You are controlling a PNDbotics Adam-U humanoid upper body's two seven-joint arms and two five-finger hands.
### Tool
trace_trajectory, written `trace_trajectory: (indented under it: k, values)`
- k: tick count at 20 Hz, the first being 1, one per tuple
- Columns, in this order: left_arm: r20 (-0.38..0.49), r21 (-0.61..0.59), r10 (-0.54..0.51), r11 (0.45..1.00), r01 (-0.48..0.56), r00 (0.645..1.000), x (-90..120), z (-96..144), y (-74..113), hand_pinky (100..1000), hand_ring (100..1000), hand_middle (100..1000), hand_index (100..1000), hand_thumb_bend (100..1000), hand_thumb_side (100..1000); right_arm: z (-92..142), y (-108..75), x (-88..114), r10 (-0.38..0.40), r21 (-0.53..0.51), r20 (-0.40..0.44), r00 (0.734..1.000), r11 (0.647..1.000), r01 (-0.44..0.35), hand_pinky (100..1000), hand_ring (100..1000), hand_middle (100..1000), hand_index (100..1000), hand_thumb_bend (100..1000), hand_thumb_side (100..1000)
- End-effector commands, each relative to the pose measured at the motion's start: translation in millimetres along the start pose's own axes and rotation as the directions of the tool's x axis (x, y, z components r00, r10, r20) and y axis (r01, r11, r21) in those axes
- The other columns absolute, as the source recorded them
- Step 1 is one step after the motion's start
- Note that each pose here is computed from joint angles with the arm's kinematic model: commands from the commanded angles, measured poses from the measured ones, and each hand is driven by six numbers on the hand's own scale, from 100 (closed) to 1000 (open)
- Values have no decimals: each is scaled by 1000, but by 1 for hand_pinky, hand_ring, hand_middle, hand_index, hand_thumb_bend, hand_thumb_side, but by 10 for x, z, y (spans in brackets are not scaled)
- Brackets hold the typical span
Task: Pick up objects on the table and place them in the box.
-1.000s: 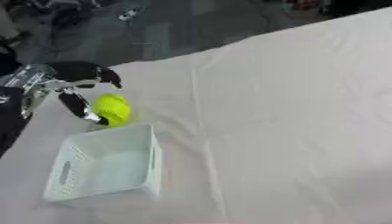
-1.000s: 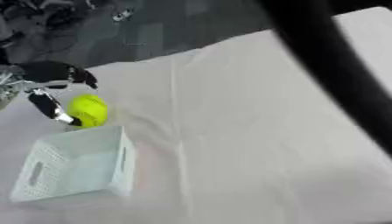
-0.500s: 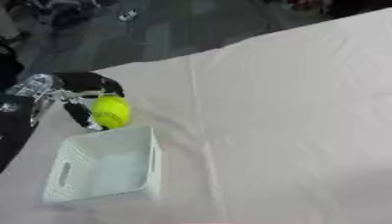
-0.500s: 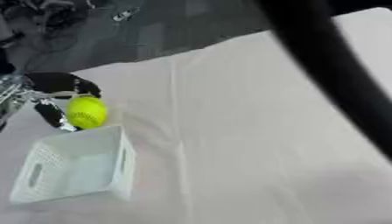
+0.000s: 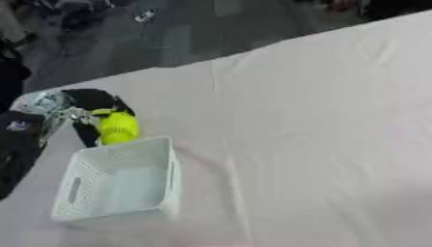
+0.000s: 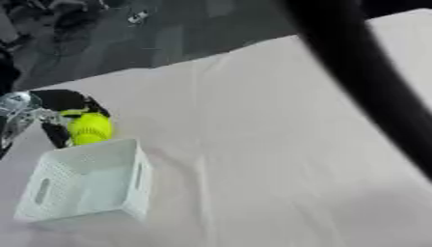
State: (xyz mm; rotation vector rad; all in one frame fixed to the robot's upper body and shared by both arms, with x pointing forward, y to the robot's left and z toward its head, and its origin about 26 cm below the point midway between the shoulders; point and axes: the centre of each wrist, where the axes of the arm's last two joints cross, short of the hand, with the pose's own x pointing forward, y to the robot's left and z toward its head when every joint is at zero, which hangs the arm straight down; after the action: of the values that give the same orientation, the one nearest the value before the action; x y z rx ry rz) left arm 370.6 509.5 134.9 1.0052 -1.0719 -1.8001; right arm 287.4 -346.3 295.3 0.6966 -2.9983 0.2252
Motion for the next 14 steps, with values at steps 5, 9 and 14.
trace_trajectory:
  k: [5, 9, 14]
  values:
    - [-18, 200, -72, 977, 74, 997, -180, 243, 266, 100, 100, 162, 427, 100, 642, 7, -11, 59, 28, 26, -2, 1000, 999, -28, 155, 443, 476, 656, 100, 952]
    - [-30, 257, -130, 957, 133, 991, -237, 331, 423, 100, 100, 160, 429, 100, 640, 66, -21, 72, 46, 29, -16, 999, 999, -46, 153, 442, 476, 654, 100, 952]
    - [-45, 330, -198, 922, 201, 979, -270, 433, 618, 100, 100, 158, 428, 100, 638, 141, -31, 88, 69, 33, -33, 997, 997, -68, 151, 442, 476, 653, 100, 953]
